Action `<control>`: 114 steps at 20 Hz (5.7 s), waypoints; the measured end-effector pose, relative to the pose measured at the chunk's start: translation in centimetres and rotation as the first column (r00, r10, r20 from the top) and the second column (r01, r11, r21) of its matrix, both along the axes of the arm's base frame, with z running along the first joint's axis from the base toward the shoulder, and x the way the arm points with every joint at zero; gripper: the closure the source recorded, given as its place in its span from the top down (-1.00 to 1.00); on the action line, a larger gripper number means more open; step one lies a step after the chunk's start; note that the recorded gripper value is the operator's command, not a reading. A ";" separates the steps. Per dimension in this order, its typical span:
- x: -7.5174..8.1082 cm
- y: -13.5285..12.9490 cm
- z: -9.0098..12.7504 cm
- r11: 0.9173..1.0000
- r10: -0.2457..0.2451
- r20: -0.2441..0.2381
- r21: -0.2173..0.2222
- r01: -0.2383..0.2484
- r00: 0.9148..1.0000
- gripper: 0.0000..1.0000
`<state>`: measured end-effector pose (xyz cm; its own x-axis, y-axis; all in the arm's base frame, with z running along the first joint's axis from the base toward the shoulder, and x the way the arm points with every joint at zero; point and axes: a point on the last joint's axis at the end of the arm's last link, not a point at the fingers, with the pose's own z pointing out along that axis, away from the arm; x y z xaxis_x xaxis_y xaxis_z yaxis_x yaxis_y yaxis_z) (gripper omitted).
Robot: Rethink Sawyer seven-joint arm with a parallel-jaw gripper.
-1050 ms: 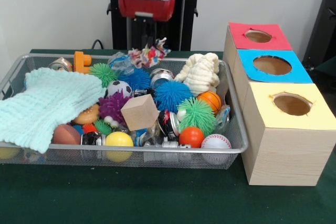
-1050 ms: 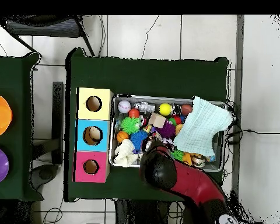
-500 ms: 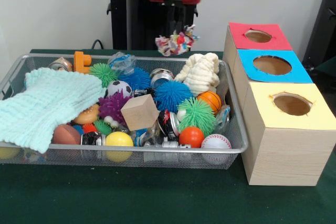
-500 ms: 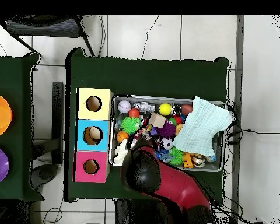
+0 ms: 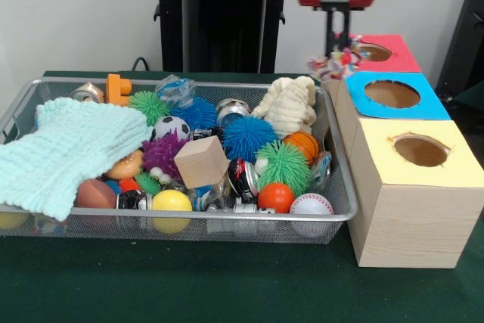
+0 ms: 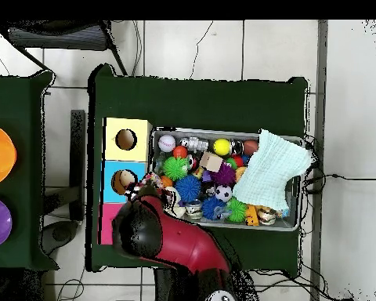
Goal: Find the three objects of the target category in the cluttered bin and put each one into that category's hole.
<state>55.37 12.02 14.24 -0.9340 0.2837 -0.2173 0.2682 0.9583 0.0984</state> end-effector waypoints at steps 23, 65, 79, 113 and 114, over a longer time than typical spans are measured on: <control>2.5 7.7 -5.9 0.994 -0.102 -0.028 -0.047 0.100 0.994 -1.00; 10.4 3.9 0.1 0.986 -0.164 -0.059 -0.042 0.161 0.985 -1.00; 10.6 5.7 -3.0 0.986 -0.163 -0.059 -0.024 0.162 0.985 -1.00; 15.3 10.0 -4.4 0.991 -0.105 -0.044 -0.083 0.101 0.993 1.00; 15.2 10.1 -4.3 0.991 -0.109 -0.058 -0.083 0.103 0.992 1.00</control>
